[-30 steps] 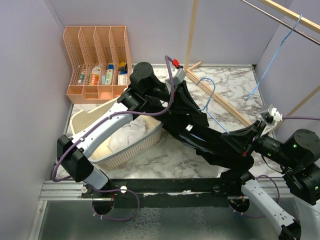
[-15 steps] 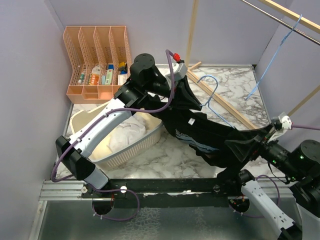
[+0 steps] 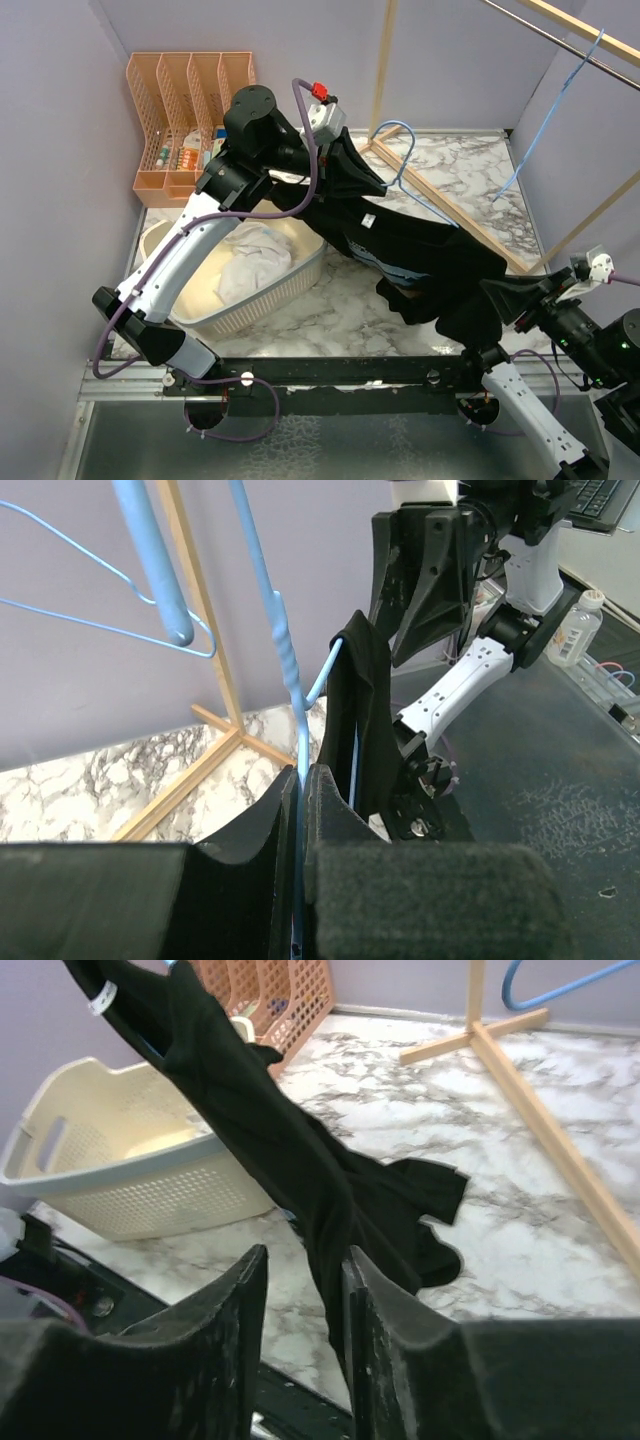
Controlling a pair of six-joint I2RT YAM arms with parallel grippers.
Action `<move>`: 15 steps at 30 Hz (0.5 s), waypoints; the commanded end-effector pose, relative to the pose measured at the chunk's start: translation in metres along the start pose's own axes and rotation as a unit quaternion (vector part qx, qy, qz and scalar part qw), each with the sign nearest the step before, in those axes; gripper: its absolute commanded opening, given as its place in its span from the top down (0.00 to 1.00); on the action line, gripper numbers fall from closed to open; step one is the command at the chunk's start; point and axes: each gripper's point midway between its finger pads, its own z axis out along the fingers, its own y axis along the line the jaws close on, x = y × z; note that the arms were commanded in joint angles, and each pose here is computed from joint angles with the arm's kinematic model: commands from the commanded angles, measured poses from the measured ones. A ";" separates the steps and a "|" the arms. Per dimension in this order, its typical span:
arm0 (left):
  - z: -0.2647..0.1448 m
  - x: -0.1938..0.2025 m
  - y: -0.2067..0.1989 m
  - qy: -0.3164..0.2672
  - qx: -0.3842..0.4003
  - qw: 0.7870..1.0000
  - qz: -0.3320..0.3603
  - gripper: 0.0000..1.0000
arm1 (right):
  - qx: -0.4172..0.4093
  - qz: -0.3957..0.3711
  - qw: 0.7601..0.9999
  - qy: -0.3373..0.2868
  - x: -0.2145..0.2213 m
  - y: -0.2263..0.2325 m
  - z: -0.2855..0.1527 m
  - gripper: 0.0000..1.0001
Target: Remove the t-shirt from the hanger
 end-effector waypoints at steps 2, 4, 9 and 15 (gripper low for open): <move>-0.008 -0.022 -0.013 -0.018 -0.012 0.999 0.034 1.00 | 0.012 -0.005 1.000 0.004 0.007 -0.007 0.008 0.87; -0.010 -0.023 -0.014 -0.020 -0.019 0.999 0.034 1.00 | 0.026 -0.005 1.000 0.004 0.009 -0.013 0.011 0.98; -0.017 -0.025 -0.012 -0.021 -0.046 0.998 0.046 1.00 | 0.129 0.022 0.991 0.020 0.020 -0.048 0.011 0.99; -0.035 -0.035 0.006 -0.025 -0.117 0.990 0.071 1.00 | 0.265 0.088 0.959 0.041 0.035 -0.088 0.000 0.99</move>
